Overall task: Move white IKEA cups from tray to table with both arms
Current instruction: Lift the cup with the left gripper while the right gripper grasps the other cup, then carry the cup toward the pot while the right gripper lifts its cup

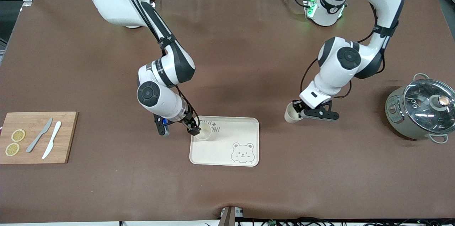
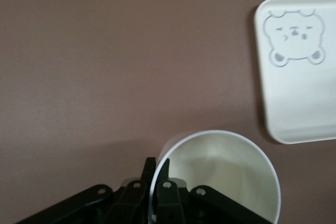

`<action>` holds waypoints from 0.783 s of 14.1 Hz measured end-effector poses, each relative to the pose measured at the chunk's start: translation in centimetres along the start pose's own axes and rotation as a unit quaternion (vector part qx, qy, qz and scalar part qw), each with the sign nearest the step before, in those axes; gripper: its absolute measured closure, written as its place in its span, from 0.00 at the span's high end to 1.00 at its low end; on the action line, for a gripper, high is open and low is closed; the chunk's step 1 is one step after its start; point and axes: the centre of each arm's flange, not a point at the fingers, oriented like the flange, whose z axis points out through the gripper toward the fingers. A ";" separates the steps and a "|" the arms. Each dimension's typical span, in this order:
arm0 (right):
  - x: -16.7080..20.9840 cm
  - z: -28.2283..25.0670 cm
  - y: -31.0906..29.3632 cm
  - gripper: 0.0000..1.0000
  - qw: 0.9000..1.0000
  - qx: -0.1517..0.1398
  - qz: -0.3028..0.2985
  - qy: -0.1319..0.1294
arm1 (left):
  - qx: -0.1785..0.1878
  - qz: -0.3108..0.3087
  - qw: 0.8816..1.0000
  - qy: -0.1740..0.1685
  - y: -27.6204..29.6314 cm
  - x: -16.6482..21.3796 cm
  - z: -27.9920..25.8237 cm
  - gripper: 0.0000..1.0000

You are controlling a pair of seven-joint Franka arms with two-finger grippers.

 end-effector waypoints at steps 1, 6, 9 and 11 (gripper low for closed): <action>0.0 0.5 0.0 1.00 1.000 -0.003 -0.002 0.007 | -0.003 -0.003 1.000 0.000 -1.2 -0.1 -0.2 0.04; -0.3 1.4 -0.4 1.00 1.000 0.015 -0.003 0.014 | -0.032 0.003 0.999 0.002 -7.3 -1.0 -1.4 0.04; -0.6 1.5 -0.4 1.00 1.000 0.016 0.002 0.015 | -0.043 0.011 0.999 0.007 -10.6 -2.6 -1.6 0.04; -0.6 2.2 -0.5 1.00 1.000 0.022 0.004 0.016 | -0.042 0.019 0.999 0.014 -11.7 -4.1 -0.8 0.04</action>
